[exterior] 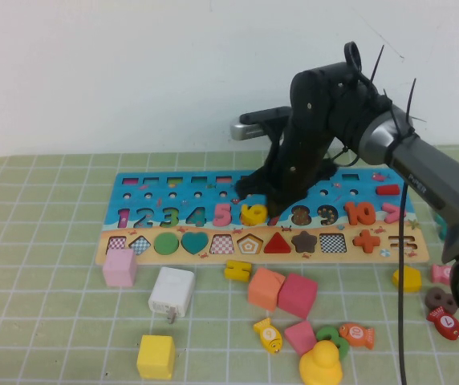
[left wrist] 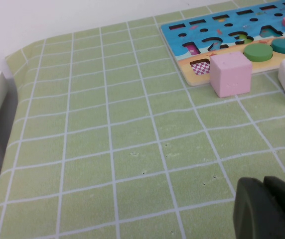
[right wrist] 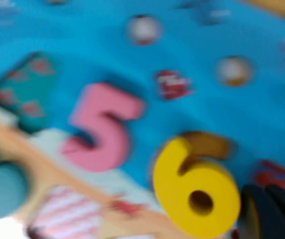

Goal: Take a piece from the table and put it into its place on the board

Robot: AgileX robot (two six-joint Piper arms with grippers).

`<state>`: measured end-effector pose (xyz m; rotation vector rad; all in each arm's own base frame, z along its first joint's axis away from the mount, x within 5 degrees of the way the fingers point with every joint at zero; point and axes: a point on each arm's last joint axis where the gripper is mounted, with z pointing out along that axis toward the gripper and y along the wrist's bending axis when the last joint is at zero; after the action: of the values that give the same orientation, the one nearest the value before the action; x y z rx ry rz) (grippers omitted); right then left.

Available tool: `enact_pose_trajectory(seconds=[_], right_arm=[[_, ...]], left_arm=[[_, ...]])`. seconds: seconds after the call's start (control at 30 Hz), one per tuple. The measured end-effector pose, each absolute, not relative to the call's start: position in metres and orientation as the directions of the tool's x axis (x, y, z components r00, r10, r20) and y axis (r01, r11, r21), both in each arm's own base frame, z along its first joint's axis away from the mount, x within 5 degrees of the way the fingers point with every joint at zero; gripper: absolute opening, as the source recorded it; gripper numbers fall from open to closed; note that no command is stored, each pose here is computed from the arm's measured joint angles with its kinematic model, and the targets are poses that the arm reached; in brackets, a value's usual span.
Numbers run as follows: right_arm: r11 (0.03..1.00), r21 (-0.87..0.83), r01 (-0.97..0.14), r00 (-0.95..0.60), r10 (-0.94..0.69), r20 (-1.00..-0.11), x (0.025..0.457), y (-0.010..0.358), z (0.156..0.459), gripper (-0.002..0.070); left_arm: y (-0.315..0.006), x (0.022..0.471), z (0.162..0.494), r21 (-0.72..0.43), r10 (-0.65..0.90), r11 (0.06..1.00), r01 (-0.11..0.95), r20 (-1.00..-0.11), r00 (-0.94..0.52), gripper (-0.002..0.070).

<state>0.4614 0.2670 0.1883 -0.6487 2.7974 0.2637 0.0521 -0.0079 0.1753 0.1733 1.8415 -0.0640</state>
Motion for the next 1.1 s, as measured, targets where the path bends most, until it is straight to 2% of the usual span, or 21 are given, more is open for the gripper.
enact_pose_trajectory(seconds=[0.23, 0.6, 0.8, 0.93, 1.0, 1.1], right_arm=[[0.861, 0.198, -0.469, -0.868, -0.408, -0.281, 0.458, 0.275, 0.186, -0.0002], [0.864, 0.175, -0.473, -0.864, -0.416, -0.284, 0.458, 0.273, 0.187, -0.0002], [0.843, 0.112, -0.527, -0.815, -0.463, -0.35, 0.455, 0.267, 0.22, -0.0002], [0.809, 0.167, -0.563, -0.789, -0.468, -0.398, 0.447, 0.27, 0.246, -0.0002], [0.796, 0.192, -0.574, -0.789, -0.476, -0.388, 0.442, 0.276, 0.245, -0.0002], [0.775, 0.204, -0.599, -0.787, -0.521, -0.331, 0.429, 0.29, 0.227, -0.0002]], left_arm=[[-0.008, 0.052, 0.175, 0.046, 0.086, 0.987, 0.152, -0.96, -0.265, -0.0002], [-0.008, 0.052, 0.175, 0.046, 0.086, 0.987, 0.152, -0.96, -0.265, -0.0002], [-0.008, 0.052, 0.175, 0.046, 0.086, 0.987, 0.152, -0.96, -0.265, -0.0002], [-0.008, 0.052, 0.175, 0.046, 0.086, 0.987, 0.152, -0.96, -0.265, -0.0002], [-0.008, 0.052, 0.175, 0.046, 0.086, 0.987, 0.152, -0.96, -0.265, -0.0002], [-0.008, 0.052, 0.175, 0.046, 0.086, 0.987, 0.152, -0.96, -0.265, -0.0002]])
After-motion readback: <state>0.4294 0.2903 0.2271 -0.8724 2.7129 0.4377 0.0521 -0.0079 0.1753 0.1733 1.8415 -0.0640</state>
